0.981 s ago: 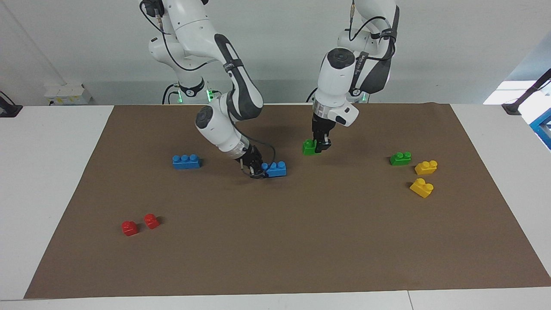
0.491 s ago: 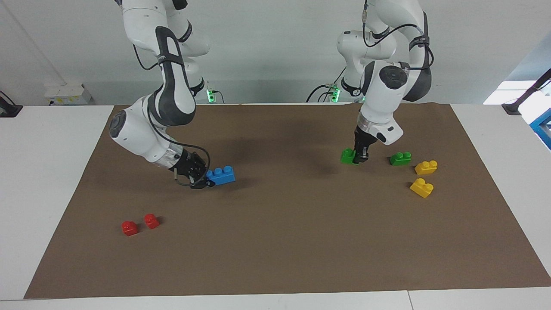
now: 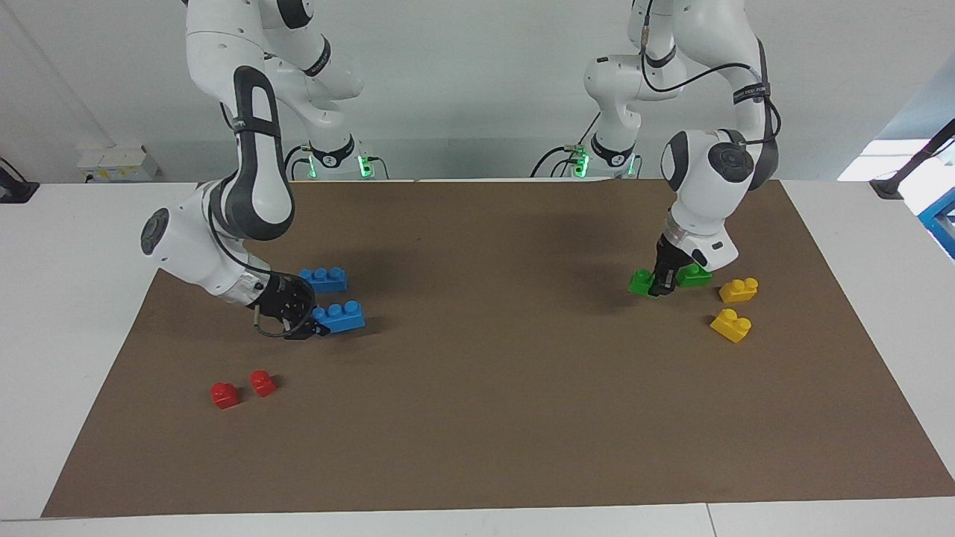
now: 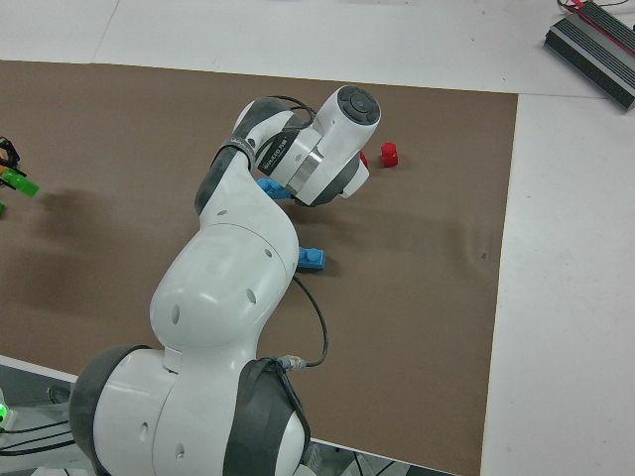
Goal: Remove green block with left arm and hold with right
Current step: 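Carry the green piece with the left gripper while the right gripper carries blue, then release the green piece with the left gripper while the right gripper releases blue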
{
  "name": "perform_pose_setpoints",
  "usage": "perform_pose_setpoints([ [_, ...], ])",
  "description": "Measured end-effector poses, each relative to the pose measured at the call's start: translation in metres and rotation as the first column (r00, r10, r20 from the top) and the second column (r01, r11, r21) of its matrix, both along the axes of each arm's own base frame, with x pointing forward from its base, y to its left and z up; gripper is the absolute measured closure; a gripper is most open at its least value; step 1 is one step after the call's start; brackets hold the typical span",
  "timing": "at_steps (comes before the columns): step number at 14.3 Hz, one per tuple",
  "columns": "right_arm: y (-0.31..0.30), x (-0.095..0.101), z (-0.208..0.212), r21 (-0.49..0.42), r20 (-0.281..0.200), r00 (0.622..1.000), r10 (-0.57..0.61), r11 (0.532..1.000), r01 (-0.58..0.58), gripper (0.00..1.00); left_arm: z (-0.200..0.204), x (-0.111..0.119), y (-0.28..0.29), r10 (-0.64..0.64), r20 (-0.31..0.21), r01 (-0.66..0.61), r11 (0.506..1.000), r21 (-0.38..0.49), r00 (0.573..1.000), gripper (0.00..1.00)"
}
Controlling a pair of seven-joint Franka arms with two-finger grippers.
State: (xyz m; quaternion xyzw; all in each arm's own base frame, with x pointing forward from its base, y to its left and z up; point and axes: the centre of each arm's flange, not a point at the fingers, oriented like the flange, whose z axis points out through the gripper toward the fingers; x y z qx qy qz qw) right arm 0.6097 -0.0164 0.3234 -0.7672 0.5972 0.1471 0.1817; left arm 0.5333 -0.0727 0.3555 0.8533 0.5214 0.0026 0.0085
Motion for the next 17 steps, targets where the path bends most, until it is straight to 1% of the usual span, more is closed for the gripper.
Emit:
perform_pose_setpoints([
  [2, -0.021, -0.001, -0.008, -0.003, 0.012, 1.0, 0.018, 1.0, -0.018, 0.66, -0.008, 0.004, 0.019, -0.037, 0.004, 0.037, 0.999, 0.0, 0.999, 0.64],
  [4, -0.032, -0.002, -0.016, -0.002, 0.011, 1.0, 0.023, 1.0, -0.023, 0.66, -0.011, 0.007, 0.032, -0.059, 0.015, 0.059, 0.998, 0.0, 0.998, 0.64],
  [7, -0.031, -0.002, -0.02, 0.0, 0.005, 1.0, 0.025, 1.0, -0.025, 0.66, -0.019, 0.011, 0.038, -0.08, 0.029, 0.08, 0.997, 0.001, 0.996, 0.64],
  [9, -0.031, -0.002, -0.021, -0.001, 0.006, 1.0, 0.025, 1.0, -0.025, 0.66, -0.028, 0.014, 0.041, -0.118, 0.031, 0.118, 0.993, 0.002, 0.993, 0.64],
  [11, -0.033, -0.001, -0.025, -0.01, 0.014, 1.0, 0.016, 1.0, -0.015, 0.66, -0.035, 0.014, 0.042, -0.171, 0.024, 0.171, 0.985, 0.003, 0.985, 0.64],
  [14, -0.034, 0.0, -0.037, -0.016, 0.008, 1.0, 0.008, 1.0, -0.008, 0.66, -0.037, 0.015, 0.046, -0.233, 0.024, 0.233, 0.972, 0.005, 0.972, 0.64],
  [17, -0.036, 0.0, -0.042, -0.028, 0.019, 1.0, -0.002, 1.0, 0.003, 0.66, -0.037, 0.015, 0.046, -0.326, 0.025, 0.326, 0.945, 0.009, 0.945, 0.64],
])
